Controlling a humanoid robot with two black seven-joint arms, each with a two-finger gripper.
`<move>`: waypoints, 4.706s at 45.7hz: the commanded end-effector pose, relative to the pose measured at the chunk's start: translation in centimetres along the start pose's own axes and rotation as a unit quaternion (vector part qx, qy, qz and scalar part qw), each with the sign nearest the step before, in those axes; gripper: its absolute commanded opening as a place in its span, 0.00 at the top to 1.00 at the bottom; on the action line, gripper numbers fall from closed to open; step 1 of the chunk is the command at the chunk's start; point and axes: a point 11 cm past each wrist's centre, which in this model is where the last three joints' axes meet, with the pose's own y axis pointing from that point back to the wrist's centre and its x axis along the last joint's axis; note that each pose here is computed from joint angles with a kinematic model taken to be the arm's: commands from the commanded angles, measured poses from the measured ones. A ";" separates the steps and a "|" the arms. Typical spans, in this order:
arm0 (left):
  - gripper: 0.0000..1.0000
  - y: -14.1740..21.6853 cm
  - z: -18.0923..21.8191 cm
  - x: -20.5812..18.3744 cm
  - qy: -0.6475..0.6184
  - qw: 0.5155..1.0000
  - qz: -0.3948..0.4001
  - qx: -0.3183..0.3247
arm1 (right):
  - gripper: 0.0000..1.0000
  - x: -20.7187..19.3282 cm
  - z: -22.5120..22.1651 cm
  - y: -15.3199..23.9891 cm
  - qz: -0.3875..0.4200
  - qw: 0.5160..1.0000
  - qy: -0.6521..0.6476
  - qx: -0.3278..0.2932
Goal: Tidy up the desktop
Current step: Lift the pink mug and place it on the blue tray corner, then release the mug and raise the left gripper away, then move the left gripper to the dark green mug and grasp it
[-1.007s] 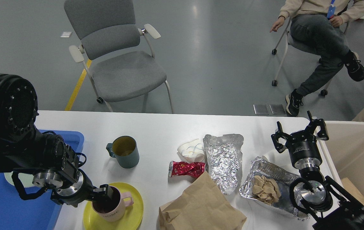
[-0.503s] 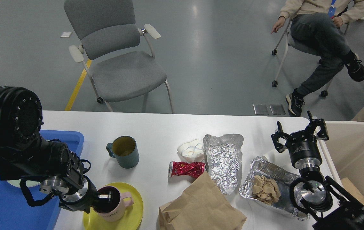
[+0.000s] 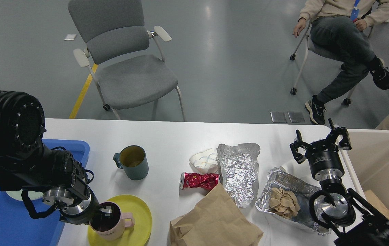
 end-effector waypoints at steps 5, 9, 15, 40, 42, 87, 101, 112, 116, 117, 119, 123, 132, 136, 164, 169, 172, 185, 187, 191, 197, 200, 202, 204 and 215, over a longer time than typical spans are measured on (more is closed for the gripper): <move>1.00 4.0 0.3 1.5 -0.001 1.000 -0.016 -0.009 | 0.00 0.0 0.0 0.0 0.000 1.000 0.000 -0.001; 1.00 7.7 0.5 2.4 0.000 1.000 -0.018 -0.017 | 0.00 0.0 0.0 0.0 0.000 1.000 0.000 0.000; 1.00 13.6 1.1 3.0 -0.006 1.000 -0.003 -0.028 | 0.00 0.0 0.0 0.0 0.000 1.000 0.000 -0.001; 1.00 25.7 2.5 2.0 -0.055 0.997 -0.011 -0.053 | 0.00 0.0 0.0 0.0 0.000 1.000 0.000 0.000; 1.00 25.7 2.0 2.2 -0.052 0.997 -0.009 -0.053 | 0.00 0.0 0.0 0.0 0.000 1.000 0.000 -0.001; 1.00 2.5 -31.5 3.6 0.193 0.981 0.018 0.007 | 0.00 0.0 0.0 0.0 0.000 1.000 0.000 -0.001; 1.00 0.6 -32.9 3.3 0.202 0.978 0.043 0.016 | 0.00 0.0 0.0 0.0 0.000 1.000 0.000 0.000; 0.98 0.2 -32.5 3.4 0.203 0.978 0.042 0.012 | 0.00 0.0 0.0 0.0 0.000 1.000 0.000 -0.001; 0.80 0.1 -32.0 3.9 0.205 0.977 0.050 0.002 | 0.00 0.0 0.0 0.0 0.000 1.000 0.000 -0.001; 0.71 0.0 -32.0 3.8 0.207 0.977 0.049 0.001 | 0.00 0.0 0.0 0.0 0.000 1.000 0.000 -0.001; 0.57 -0.5 -31.9 3.4 0.210 0.976 0.049 -0.002 | 0.00 0.0 0.0 0.0 0.000 1.000 0.000 0.000; 0.32 -0.8 -31.9 3.3 0.215 0.975 0.055 -0.004 | 0.00 0.0 0.0 0.0 0.000 1.000 0.000 0.000; 0.09 -1.0 -31.5 3.0 0.251 0.966 0.055 -0.031 | 0.00 0.0 0.0 0.0 0.000 1.000 0.000 0.001; 0.07 -0.9 -31.4 2.7 0.256 0.965 0.046 -0.037 | 0.00 0.0 0.0 0.0 0.000 1.000 0.000 0.000; 0.06 10.6 -26.2 8.6 0.195 0.979 0.034 -0.045 | 0.00 -0.1 0.0 0.0 -0.001 1.000 0.000 0.000; 0.06 13.7 -21.4 10.6 0.159 0.985 0.039 -0.058 | 0.00 -0.1 0.0 0.0 -0.001 1.000 0.000 -0.001; 0.06 15.9 -17.7 11.7 0.138 0.987 0.045 -0.076 | 0.00 -0.1 0.0 0.0 -0.001 1.000 0.000 0.000; 0.05 25.6 -2.1 10.2 0.038 0.989 0.060 -0.131 | 0.00 0.0 0.1 0.0 0.000 1.000 0.000 -0.001; 0.05 26.7 -0.3 9.1 0.020 0.990 0.060 -0.128 | 0.00 -0.1 0.0 0.0 -0.001 1.000 0.000 0.000; 0.05 28.3 2.5 7.1 -0.003 0.990 0.062 -0.123 | 0.00 -0.1 0.0 0.0 -0.001 1.000 0.000 0.000; 0.05 29.8 4.9 5.2 -0.012 0.988 0.074 -0.134 | 0.00 0.0 0.0 0.0 0.000 1.000 0.000 -0.001; 0.05 29.7 5.4 4.6 -0.013 0.988 0.080 -0.131 | 0.00 0.0 0.0 0.0 0.000 1.000 0.000 -0.001; 0.05 29.7 5.4 4.4 -0.011 0.987 0.085 -0.133 | 0.00 0.0 0.0 0.0 0.000 1.000 0.000 0.000; 0.05 29.7 5.5 4.2 -0.009 0.987 0.087 -0.138 | 0.00 0.0 0.0 0.0 0.000 1.000 0.000 0.000; 0.04 29.7 5.5 4.2 -0.006 0.986 0.081 -0.149 | 0.00 0.0 0.0 0.0 0.000 1.000 0.000 0.000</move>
